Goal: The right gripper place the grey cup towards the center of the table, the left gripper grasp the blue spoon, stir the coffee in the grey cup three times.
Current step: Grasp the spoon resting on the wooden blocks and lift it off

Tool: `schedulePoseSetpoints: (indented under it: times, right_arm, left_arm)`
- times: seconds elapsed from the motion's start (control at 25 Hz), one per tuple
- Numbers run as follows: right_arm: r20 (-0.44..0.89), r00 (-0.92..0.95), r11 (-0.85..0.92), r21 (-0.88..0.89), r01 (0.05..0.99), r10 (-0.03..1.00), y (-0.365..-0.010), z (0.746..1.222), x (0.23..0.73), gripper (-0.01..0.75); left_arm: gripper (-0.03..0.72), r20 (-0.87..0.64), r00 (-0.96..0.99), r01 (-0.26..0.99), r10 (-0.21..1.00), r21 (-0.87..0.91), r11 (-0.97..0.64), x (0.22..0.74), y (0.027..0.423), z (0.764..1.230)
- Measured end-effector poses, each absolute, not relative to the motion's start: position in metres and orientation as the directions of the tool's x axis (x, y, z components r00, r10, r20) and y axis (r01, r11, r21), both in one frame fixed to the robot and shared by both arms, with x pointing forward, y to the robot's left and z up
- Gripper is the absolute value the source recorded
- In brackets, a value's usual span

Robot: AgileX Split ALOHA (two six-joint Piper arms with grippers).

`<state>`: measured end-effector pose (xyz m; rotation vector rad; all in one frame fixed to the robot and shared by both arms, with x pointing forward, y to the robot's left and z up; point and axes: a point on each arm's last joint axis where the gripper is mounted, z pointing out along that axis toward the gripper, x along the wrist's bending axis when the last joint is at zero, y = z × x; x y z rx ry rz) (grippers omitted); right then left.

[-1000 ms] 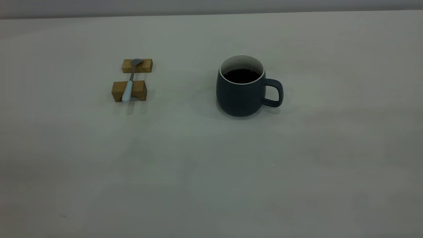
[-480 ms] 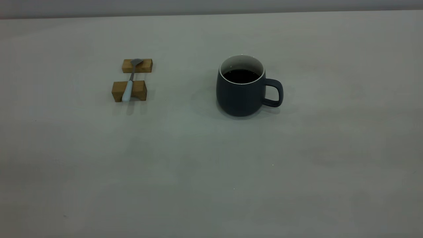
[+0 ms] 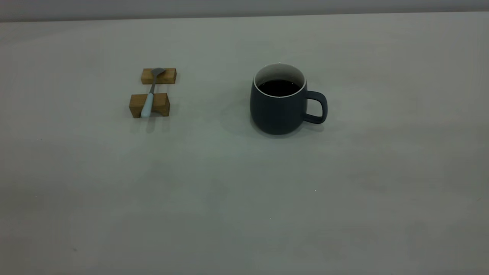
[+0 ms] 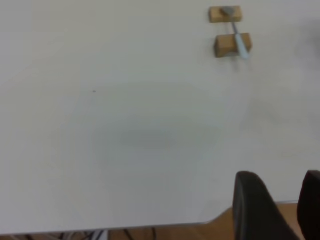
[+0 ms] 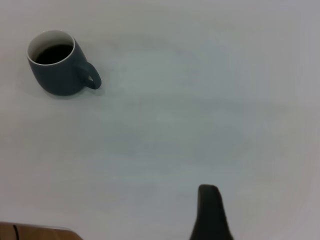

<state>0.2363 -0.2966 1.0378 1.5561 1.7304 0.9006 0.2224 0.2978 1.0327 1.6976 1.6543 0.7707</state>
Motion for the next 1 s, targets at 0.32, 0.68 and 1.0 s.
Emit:
schedulePoseSetpoints:
  times: [0.32, 0.68, 1.0]
  right_arm:
    - [-0.013, -0.099, 0.066, 0.826, 0.560, 0.995, -0.297, 1.038, 0.236, 0.592]
    - [-0.013, -0.099, 0.066, 0.826, 0.560, 0.995, -0.297, 1.038, 0.236, 0.592]
    - [-0.013, -0.099, 0.066, 0.826, 0.560, 0.995, -0.297, 1.038, 0.236, 0.592]
  left_arm:
    - [0.392, -0.061, 0.023, 0.641, 0.998, 0.767, 0.032, 0.239, 0.296, 1.045]
    - [0.677, -0.069, 0.013, 0.781, 0.998, 0.623, 0.033, 0.364, 0.296, 1.074]
    - [0.677, -0.150, 0.017, 0.925, 0.989, 0.378, 0.042, 0.481, 0.282, 1.023]
